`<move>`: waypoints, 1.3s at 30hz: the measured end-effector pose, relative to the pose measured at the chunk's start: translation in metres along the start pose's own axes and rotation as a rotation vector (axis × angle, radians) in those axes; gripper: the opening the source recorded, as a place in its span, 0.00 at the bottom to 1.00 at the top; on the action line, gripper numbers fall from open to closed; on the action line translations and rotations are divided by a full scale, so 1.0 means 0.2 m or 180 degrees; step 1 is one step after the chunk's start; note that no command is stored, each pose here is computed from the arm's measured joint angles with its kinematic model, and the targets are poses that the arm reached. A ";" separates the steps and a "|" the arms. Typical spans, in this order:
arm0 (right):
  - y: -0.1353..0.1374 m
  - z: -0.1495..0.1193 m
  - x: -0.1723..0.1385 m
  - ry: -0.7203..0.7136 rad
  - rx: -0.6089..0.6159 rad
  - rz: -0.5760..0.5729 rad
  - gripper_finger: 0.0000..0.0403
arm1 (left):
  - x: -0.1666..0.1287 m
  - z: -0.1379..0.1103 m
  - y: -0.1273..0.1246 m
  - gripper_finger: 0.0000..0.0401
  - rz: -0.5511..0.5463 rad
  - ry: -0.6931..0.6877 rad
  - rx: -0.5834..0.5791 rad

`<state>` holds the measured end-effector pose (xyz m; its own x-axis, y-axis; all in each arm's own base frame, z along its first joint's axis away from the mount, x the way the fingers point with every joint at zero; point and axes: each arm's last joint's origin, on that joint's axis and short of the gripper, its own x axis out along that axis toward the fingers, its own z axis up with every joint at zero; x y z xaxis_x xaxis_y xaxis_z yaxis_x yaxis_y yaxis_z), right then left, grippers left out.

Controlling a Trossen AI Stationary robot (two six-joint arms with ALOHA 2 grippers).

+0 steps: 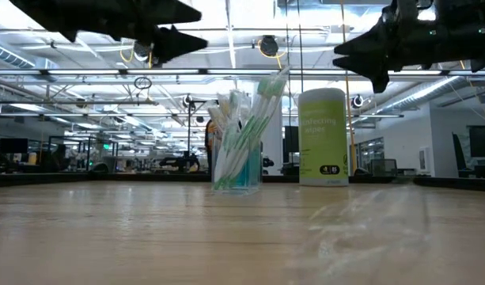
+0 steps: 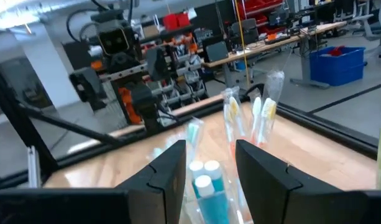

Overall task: Pick & Place toothbrushing station
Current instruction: Return to Home Position

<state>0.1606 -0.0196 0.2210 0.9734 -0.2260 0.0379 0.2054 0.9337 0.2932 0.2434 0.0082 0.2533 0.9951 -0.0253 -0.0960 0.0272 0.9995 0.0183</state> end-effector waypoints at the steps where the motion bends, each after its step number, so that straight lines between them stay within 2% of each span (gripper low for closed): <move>1: 0.00 0.01 -0.01 -0.0029 0.0020 0.0014 0.32 | -0.03 0.01 0.00 0.95 0.0031 0.0021 0.0000; 7: 0.01 0.07 -0.07 -0.0254 0.0040 0.0102 0.32 | -0.22 0.08 0.05 0.93 0.0333 0.0196 -0.0031; 14: 0.03 0.13 -0.21 -0.0398 0.0013 0.0489 0.32 | -0.50 0.15 0.09 0.93 0.1092 0.0102 -0.0012; 20: 0.02 0.15 -0.30 -0.0500 -0.0178 0.0572 0.32 | -0.66 0.17 0.09 0.94 0.1679 0.0064 0.0257; 22: 0.02 0.16 -0.32 -0.0615 -0.0258 0.0591 0.32 | -0.69 0.15 0.09 0.93 0.1733 0.0179 0.0208; 24: 0.03 0.16 -0.35 -0.0631 -0.0178 0.0692 0.32 | -0.71 0.11 0.09 0.92 0.1742 0.0349 0.0076; 29: 0.04 0.14 -0.40 -0.0438 -0.0502 0.1300 0.32 | -0.77 0.04 0.08 0.92 0.1947 0.0652 -0.0362; 35: 0.03 0.10 -0.43 -0.0404 -0.0577 0.1360 0.32 | -0.82 -0.02 0.06 0.92 0.1882 0.0518 -0.0479; 39: 0.01 0.03 -0.40 -0.0350 -0.0666 0.1308 0.32 | -0.84 -0.12 0.05 0.92 0.1877 0.0362 -0.0583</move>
<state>0.0819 -0.0008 0.2243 0.9641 0.1565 0.2146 -0.1676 0.9853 0.0345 0.0741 0.0236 0.2467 0.8210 0.5238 -0.2272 -0.5502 0.8322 -0.0694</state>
